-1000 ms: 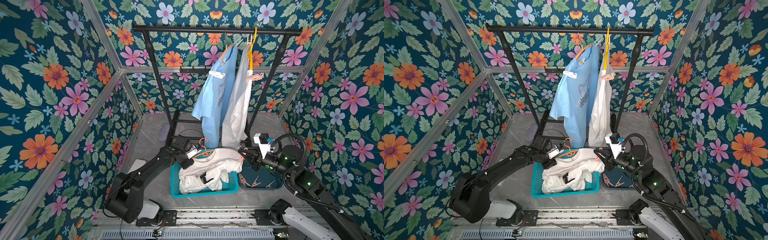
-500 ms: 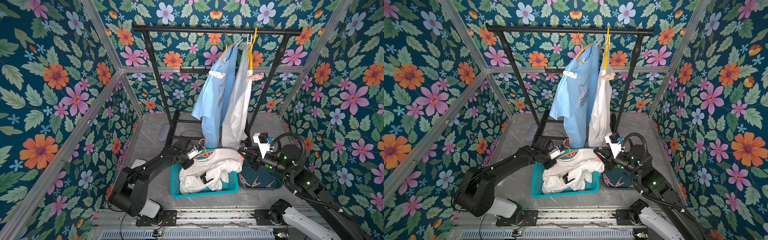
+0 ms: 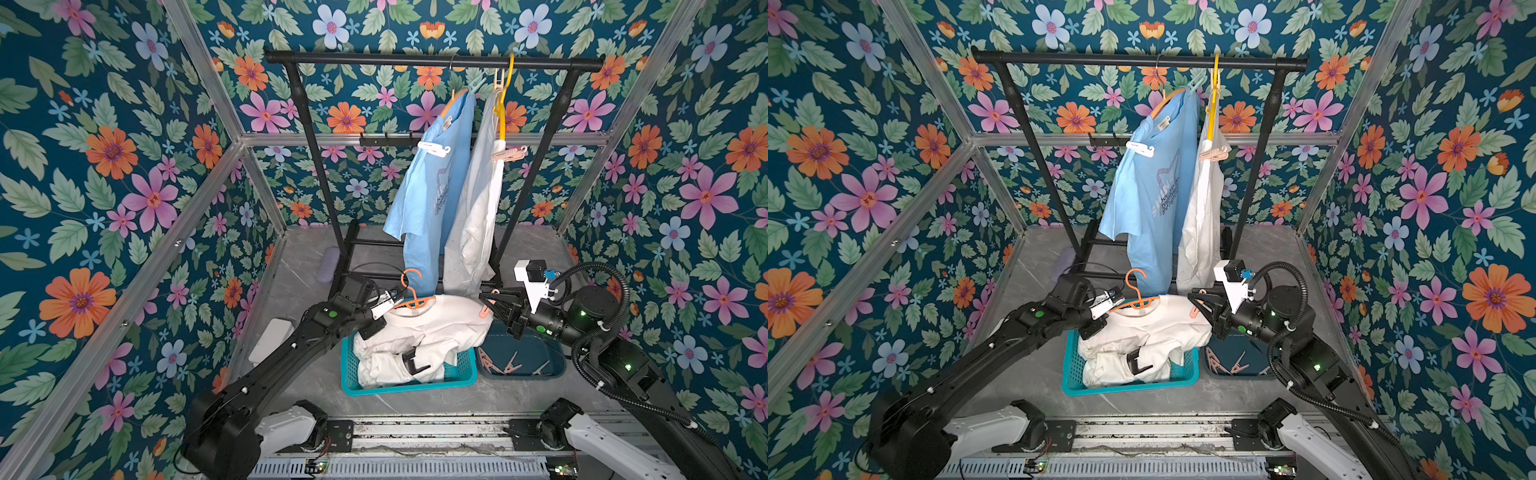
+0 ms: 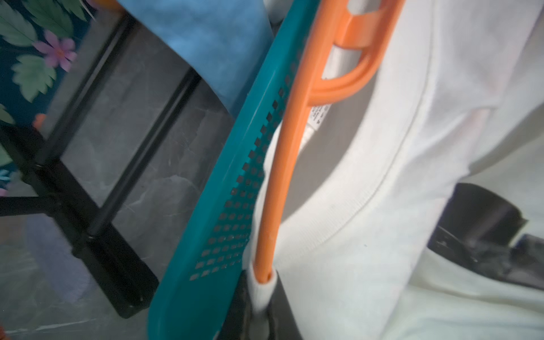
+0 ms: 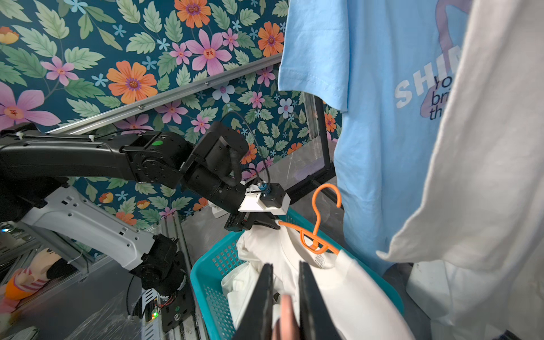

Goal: Use clothespins to secure the t-shirt on both sides of the hanger
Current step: Pick up the hanger from the basket, then clamp the T-shirt on the hanger.

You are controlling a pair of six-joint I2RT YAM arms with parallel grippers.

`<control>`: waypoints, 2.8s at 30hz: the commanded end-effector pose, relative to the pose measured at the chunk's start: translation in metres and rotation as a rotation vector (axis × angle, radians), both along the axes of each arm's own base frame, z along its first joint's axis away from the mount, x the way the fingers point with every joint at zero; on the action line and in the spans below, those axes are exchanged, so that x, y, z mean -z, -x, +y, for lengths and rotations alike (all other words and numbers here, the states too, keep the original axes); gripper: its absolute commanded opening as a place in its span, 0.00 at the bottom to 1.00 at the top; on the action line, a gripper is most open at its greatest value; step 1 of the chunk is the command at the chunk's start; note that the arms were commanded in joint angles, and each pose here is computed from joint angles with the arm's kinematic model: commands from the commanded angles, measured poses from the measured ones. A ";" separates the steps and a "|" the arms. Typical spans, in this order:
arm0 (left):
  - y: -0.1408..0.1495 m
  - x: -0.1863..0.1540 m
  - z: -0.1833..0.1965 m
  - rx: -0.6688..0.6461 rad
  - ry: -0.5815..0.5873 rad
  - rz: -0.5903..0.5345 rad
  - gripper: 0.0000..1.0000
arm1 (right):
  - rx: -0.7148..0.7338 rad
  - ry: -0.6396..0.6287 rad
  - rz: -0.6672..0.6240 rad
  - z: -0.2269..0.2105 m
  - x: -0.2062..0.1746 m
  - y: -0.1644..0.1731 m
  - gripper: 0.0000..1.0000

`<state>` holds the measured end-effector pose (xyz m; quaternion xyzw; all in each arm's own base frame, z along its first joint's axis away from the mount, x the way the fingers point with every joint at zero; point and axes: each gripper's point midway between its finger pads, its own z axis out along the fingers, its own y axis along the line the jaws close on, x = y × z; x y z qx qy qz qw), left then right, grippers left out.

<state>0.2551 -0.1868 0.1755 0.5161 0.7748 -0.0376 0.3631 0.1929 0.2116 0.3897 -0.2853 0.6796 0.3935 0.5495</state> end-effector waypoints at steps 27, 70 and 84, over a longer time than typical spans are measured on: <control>0.020 -0.161 -0.001 0.159 0.250 -0.679 0.00 | -0.170 -0.004 0.044 0.043 -0.036 -0.020 0.00; -0.008 -0.105 0.015 0.026 0.066 -0.507 0.00 | 0.408 -0.126 0.072 -0.054 -0.053 -0.037 0.99; -0.031 -0.066 0.028 -0.126 -0.007 -0.439 0.00 | 1.055 0.046 1.097 -0.140 0.208 -0.013 0.60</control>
